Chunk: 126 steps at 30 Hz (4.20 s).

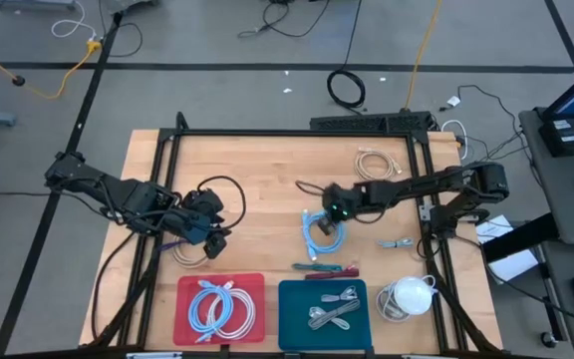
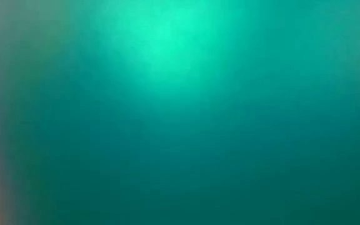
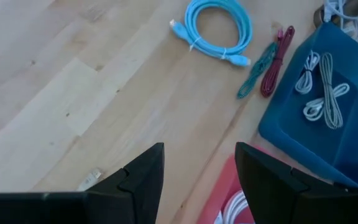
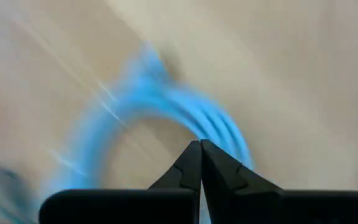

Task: Pick & Place USB Port
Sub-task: Put the sky blue HDMI cable into the red bin

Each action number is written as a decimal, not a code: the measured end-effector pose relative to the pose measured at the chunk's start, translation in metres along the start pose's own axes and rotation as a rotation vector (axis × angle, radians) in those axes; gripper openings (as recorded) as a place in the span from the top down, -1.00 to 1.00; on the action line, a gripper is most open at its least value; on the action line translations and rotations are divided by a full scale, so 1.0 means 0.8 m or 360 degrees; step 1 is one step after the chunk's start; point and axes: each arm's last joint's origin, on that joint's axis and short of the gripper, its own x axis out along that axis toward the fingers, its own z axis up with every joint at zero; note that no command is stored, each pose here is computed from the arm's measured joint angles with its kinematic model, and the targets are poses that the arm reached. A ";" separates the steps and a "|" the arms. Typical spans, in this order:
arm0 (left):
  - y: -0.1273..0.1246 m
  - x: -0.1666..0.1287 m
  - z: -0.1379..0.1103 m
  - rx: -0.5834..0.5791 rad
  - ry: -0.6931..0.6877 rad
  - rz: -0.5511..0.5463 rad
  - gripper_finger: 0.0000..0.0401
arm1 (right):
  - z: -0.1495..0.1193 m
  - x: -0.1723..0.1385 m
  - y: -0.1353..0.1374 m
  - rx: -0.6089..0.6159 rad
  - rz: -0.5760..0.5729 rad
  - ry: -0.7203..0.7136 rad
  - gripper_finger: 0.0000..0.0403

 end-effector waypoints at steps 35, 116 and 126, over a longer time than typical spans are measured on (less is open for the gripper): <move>-0.002 -0.001 -0.003 -0.0002 0.0004 -0.0003 0.00 | 0.067 0.027 -0.006 -0.0612 -0.0133 0.0603 -0.30; -0.098 -0.026 -0.102 -0.1608 -0.0176 -0.0664 0.00 | 0.018 -0.093 0.254 -0.0854 0.0328 -0.0237 0.85; -0.150 0.066 -0.089 -0.1293 -0.0499 -0.0620 0.00 | 0.037 -0.095 0.243 -0.0682 0.0155 -0.0406 0.85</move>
